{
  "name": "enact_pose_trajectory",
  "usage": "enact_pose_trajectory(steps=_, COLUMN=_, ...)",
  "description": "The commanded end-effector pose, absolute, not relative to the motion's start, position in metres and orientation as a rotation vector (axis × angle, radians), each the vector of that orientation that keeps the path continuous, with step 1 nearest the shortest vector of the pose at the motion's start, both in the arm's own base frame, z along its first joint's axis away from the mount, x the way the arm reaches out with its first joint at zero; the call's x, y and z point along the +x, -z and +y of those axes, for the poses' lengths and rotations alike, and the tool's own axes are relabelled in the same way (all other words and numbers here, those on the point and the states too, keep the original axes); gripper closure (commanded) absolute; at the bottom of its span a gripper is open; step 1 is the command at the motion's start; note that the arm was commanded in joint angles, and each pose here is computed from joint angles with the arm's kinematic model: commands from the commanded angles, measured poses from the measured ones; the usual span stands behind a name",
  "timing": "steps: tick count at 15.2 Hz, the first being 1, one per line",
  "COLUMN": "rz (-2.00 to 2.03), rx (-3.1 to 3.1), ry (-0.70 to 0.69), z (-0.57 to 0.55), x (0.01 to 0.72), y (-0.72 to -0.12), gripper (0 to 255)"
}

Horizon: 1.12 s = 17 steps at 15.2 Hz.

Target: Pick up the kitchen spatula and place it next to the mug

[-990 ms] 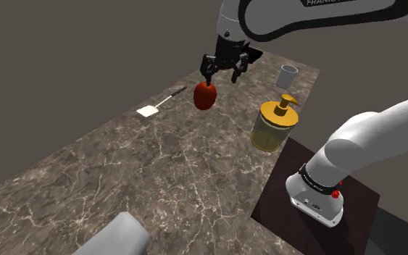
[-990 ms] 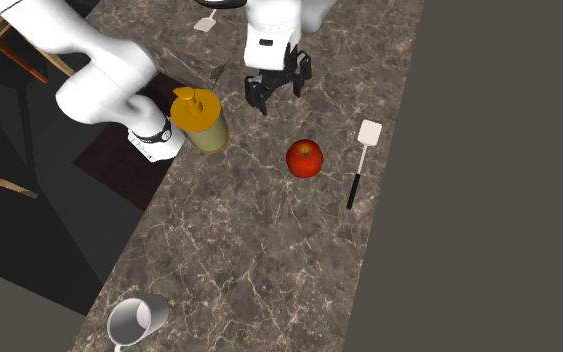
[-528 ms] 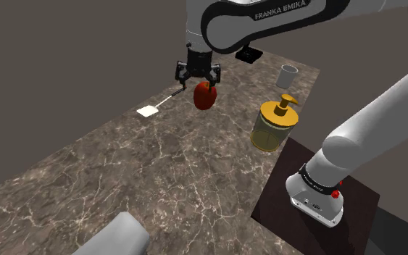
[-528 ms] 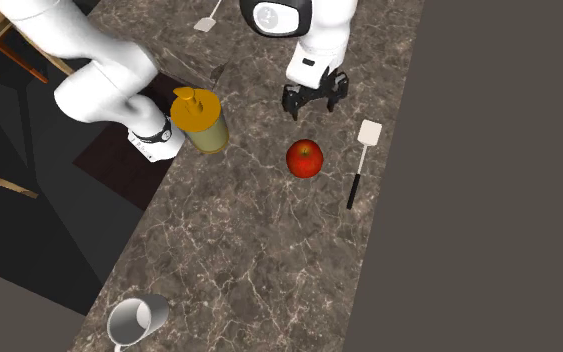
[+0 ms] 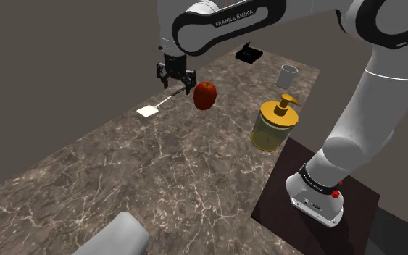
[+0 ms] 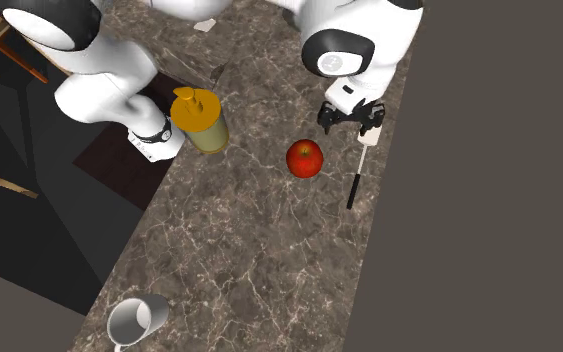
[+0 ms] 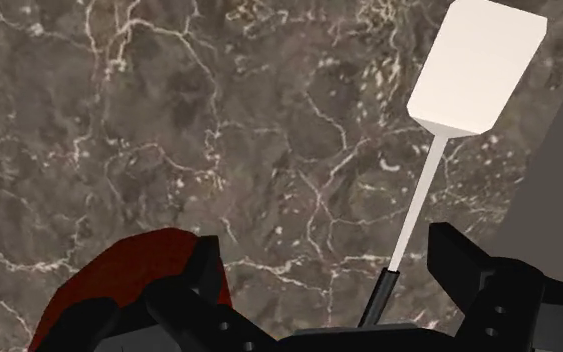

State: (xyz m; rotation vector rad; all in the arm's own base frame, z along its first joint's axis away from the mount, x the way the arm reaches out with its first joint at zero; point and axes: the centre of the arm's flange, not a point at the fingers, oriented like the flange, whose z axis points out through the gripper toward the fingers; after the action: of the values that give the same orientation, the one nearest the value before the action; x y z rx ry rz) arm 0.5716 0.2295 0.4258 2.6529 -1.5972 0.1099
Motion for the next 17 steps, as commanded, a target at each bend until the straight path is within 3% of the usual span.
enact_pose_trajectory(steps=1, rz=-1.713, rx=2.579, ry=-0.103, z=0.232, x=0.597, y=-0.411, gripper=0)
enact_pose_trajectory(steps=6, rz=-1.970, rx=2.391, ry=-0.081, z=0.226, x=0.658, y=-0.380, gripper=0)
enact_pose_trajectory(steps=17, rz=-1.984, rx=2.380, ry=-0.080, z=0.223, x=0.662, y=-0.338, gripper=0)
